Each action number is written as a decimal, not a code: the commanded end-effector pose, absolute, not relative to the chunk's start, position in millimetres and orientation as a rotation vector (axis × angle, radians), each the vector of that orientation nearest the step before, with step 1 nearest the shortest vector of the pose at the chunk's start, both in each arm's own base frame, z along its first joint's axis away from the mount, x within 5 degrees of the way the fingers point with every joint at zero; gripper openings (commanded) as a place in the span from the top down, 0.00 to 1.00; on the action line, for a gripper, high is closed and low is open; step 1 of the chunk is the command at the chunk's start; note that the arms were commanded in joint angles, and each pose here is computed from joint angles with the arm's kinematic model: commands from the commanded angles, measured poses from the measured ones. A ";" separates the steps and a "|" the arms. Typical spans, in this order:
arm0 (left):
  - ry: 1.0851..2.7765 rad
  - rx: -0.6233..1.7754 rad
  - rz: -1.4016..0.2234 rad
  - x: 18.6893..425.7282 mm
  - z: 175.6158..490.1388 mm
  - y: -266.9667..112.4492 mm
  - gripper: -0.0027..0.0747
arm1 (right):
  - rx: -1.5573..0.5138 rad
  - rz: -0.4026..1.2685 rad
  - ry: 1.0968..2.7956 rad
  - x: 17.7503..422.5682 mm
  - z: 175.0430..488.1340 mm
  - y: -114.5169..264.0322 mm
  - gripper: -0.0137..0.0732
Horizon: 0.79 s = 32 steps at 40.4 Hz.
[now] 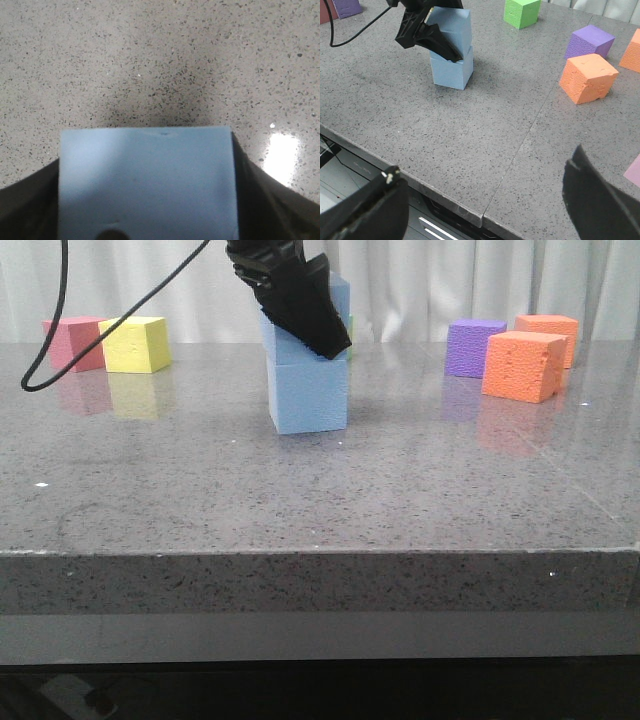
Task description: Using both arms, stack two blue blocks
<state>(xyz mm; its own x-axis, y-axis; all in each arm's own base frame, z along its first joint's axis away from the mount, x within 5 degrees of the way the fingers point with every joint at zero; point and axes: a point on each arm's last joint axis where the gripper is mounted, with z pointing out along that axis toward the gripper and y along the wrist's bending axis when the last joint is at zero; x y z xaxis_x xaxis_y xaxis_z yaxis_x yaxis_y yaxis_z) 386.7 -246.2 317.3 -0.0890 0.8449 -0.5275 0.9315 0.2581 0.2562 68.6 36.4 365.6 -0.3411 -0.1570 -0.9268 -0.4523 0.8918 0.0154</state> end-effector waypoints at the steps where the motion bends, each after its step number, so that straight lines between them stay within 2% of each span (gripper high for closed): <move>1: 1.839 1.525 -0.186 374.9 359.5 -245.0 0.30 | -0.414 0.327 1.830 70.2 379.1 36.0 0.12; 11: 1.794 1.482 -0.173 367.1 379.9 -240.1 0.21 | -0.414 0.327 1.830 70.2 379.1 36.0 0.12; 16: 1.777 1.444 -0.175 358.4 396.6 -235.0 0.21 | -0.414 0.327 1.830 70.2 379.1 36.0 0.12; 23: 1.731 1.367 -0.180 336.4 432.9 -222.1 0.21 | -0.414 0.327 1.830 70.2 379.1 36.0 0.12; 32: 1.703 1.202 -0.289 298.2 480.6 -203.8 0.21 | -0.414 0.327 1.830 70.2 379.1 36.0 0.12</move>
<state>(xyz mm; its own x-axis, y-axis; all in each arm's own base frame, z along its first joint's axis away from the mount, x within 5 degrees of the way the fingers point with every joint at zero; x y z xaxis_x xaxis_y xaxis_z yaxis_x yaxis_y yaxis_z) 325.9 -213.7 434.8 -0.0643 0.6970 -0.7141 0.8533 0.4094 0.3228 68.6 36.4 365.6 -0.3420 -0.1553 -0.9268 -0.4516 0.8921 0.0171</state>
